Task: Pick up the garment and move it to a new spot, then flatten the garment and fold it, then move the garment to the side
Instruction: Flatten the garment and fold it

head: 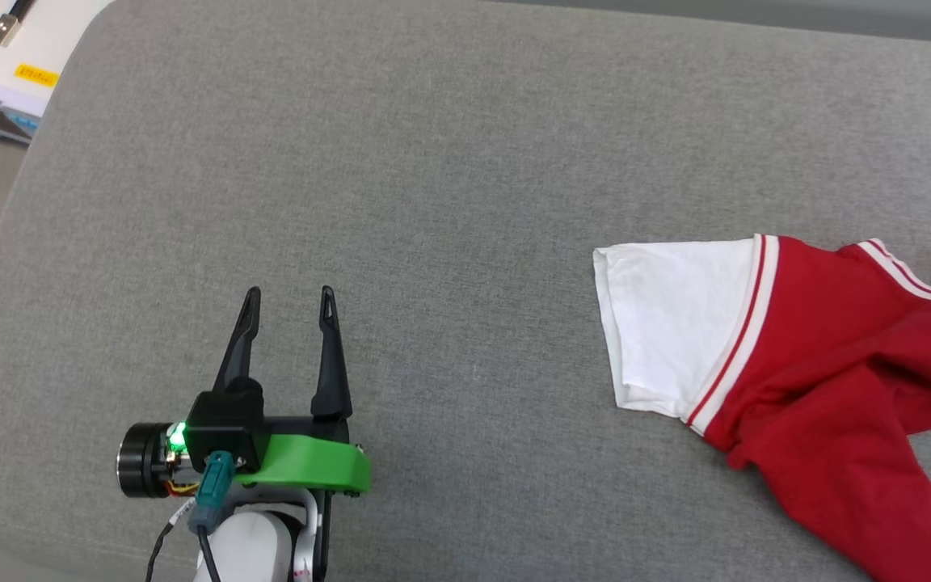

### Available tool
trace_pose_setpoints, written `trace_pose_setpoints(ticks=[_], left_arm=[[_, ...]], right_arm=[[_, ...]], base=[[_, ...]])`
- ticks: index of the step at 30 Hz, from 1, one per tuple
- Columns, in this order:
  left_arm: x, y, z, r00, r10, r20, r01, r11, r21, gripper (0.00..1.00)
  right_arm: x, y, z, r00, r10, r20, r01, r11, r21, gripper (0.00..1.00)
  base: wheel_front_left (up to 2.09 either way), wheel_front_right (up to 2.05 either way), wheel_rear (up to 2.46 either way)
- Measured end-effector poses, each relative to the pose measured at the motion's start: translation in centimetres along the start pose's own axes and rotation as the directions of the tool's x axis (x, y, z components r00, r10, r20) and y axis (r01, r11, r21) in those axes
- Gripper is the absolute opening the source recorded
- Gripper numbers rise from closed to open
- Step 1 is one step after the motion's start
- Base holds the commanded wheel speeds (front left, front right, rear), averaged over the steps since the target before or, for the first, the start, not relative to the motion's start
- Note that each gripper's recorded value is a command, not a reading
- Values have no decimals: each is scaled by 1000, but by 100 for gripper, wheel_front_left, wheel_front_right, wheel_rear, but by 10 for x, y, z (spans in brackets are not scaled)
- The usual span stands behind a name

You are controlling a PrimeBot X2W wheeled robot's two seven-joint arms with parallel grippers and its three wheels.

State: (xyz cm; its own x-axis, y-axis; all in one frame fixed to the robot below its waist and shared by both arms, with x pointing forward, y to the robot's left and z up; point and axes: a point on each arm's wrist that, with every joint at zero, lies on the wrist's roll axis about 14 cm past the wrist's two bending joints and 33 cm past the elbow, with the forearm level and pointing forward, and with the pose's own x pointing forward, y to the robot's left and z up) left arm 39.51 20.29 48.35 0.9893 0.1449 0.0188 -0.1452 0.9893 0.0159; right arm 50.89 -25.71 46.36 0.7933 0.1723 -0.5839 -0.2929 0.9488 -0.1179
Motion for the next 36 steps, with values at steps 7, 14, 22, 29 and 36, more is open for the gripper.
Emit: trace_pose_setpoints(ticks=[7, 14, 22, 29, 36], left_arm=[[8, 8, -13, 999, 29, -36, -28, 1000, 14, 100], [7, 17, -22, 996, 63, -63, -61, 998, 34, 100], [6, 19, -20, 996, 68, -60, -66, 997, 33, 100], [4, 22, -5, 997, 74, -16, -73, 997, 33, 100], [-4, 16, 7, 999, 39, 18, -40, 999, 25, 100]], right_arm=[[74, 56, 18, 992, 120, -25, -121, 992, -35, 0], [116, 107, -8, 965, 221, -138, -228, 973, -36, 0], [118, 113, -7, 964, 241, -113, -249, 967, -60, 100], [86, 92, 47, 953, 207, 224, -193, 978, -83, 100], [26, 57, 79, 849, 80, 522, -64, 997, -49, 100]], base=[[0, 0, 0], [0, 0, 0], [0, 0, 0], [0, 0, 0], [0, 0, 0]])
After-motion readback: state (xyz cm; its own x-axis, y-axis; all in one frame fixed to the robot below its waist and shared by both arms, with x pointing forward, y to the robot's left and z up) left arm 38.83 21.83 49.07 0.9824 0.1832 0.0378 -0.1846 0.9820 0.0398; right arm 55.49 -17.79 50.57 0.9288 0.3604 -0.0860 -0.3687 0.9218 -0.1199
